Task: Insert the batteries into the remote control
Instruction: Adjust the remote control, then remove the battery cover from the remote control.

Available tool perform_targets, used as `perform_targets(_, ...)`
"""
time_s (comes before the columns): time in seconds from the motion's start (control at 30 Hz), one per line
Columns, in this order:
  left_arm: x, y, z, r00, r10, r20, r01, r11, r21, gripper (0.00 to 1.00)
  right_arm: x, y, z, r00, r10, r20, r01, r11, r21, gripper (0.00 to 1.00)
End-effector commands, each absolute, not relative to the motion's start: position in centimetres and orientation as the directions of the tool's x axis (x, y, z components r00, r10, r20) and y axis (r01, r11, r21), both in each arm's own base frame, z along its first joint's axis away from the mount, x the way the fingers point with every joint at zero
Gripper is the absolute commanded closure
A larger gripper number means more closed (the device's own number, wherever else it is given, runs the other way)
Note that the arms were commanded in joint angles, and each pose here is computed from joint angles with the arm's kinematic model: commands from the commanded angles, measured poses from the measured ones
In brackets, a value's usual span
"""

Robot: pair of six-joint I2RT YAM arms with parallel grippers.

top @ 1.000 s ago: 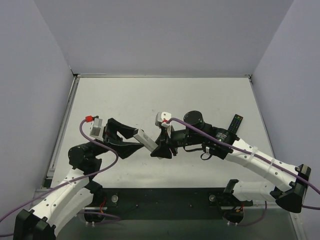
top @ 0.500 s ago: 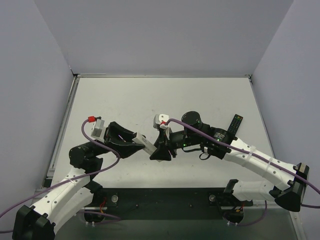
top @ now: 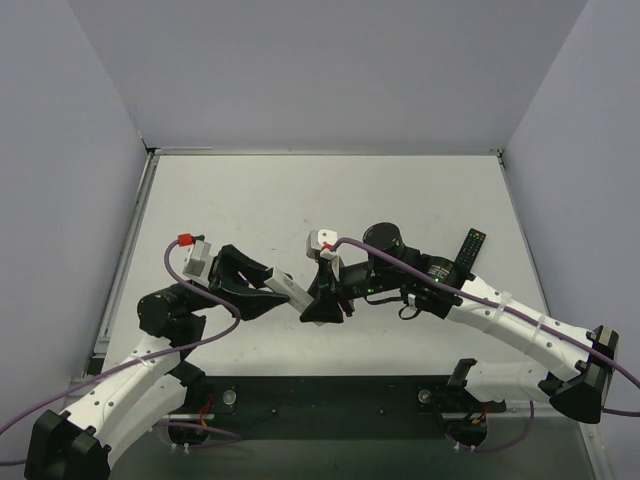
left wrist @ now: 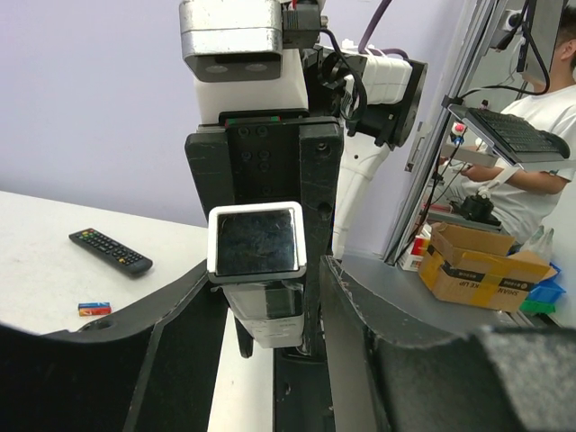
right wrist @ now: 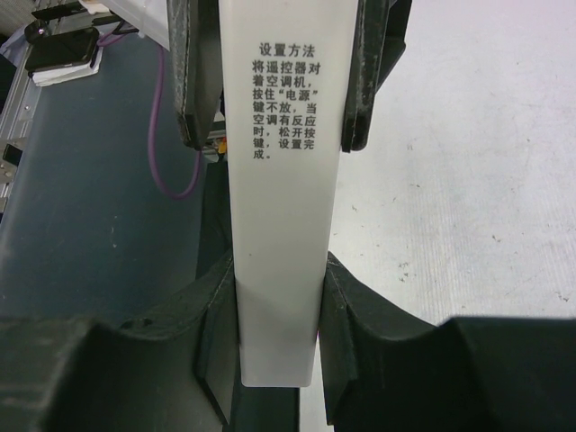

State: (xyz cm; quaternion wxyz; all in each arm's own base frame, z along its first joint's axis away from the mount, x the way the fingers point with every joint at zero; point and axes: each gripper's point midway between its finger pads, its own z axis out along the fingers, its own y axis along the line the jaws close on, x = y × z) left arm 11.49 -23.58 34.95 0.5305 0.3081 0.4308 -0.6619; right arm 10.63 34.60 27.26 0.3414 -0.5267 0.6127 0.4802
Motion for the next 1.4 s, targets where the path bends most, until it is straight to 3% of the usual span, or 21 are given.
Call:
perform_targets(0.0, 10.5, -23.7, 35.9, -0.211, -0.407, -0.889, 0.977, -0.092, -0.19, 0.47, 10.9, 34.9, 30.2, -0.143, -0.23, -0.963, -0.987, -0.042, 0.157, 1.0)
perform_targets(0.37, 11.2, -23.9, 35.2, -0.2, -0.347, -0.916, 0.979, -0.043, -0.198, 0.52, 11.1, 34.9, 30.3, -0.132, -0.228, -0.965, -0.989, -0.039, 0.145, 1.0)
perform_targets(0.67, 11.0, -24.0, 34.9, -0.205, -0.321, -0.925, 0.979, -0.055, -0.197, 0.79, 11.5, 35.0, 30.2, -0.13, -0.229, -0.965, -0.99, -0.018, 0.138, 1.0)
perform_targets(0.73, 11.0, -24.0, 34.6, -0.21, -0.311, -0.927, 0.978, -0.052, -0.204, 0.97, 11.6, 34.9, 30.0, -0.132, -0.233, -0.963, -0.99, -0.012, 0.139, 1.0)
perform_targets(0.8, 11.0, -24.0, 34.5, -0.201, -0.308, -0.93, 0.979, -0.045, -0.197, 1.0, 11.7, 34.9, 30.0, -0.136, -0.235, -0.962, -0.99, -0.005, 0.141, 0.94)
perform_targets(0.83, 11.0, -23.9, 34.5, -0.195, -0.308, -0.931, 0.981, -0.041, -0.191, 1.0, 11.7, 34.9, 30.0, -0.137, -0.234, -0.963, -0.99, -0.005, 0.142, 0.8)
perform_targets(0.93, 11.0, -23.9, 34.1, -0.191, -0.301, -0.934, 0.981, -0.039, -0.188, 1.0, 11.6, 34.9, 30.4, -0.137, -0.228, -0.964, -0.99, -0.011, 0.144, 0.56)
perform_targets(1.03, 10.8, -23.9, 33.8, -0.189, -0.298, -0.936, 0.982, -0.043, -0.184, 1.0, 11.5, 35.0, 31.2, -0.131, -0.215, -0.968, -0.99, -0.021, 0.139, 0.46)
perform_targets(1.23, 10.5, -23.8, 33.7, -0.175, -0.299, -0.938, 0.985, -0.051, -0.167, 1.0, 11.6, 35.5, 31.6, -0.139, -0.214, -0.967, -0.988, -0.037, 0.15, 0.45)
perform_targets(1.37, 10.6, -23.8, 33.5, -0.174, -0.295, -0.94, 0.985, -0.045, -0.168, 1.0, 11.6, 35.7, 31.9, -0.142, -0.212, -0.967, -0.987, -0.038, 0.153, 0.51)
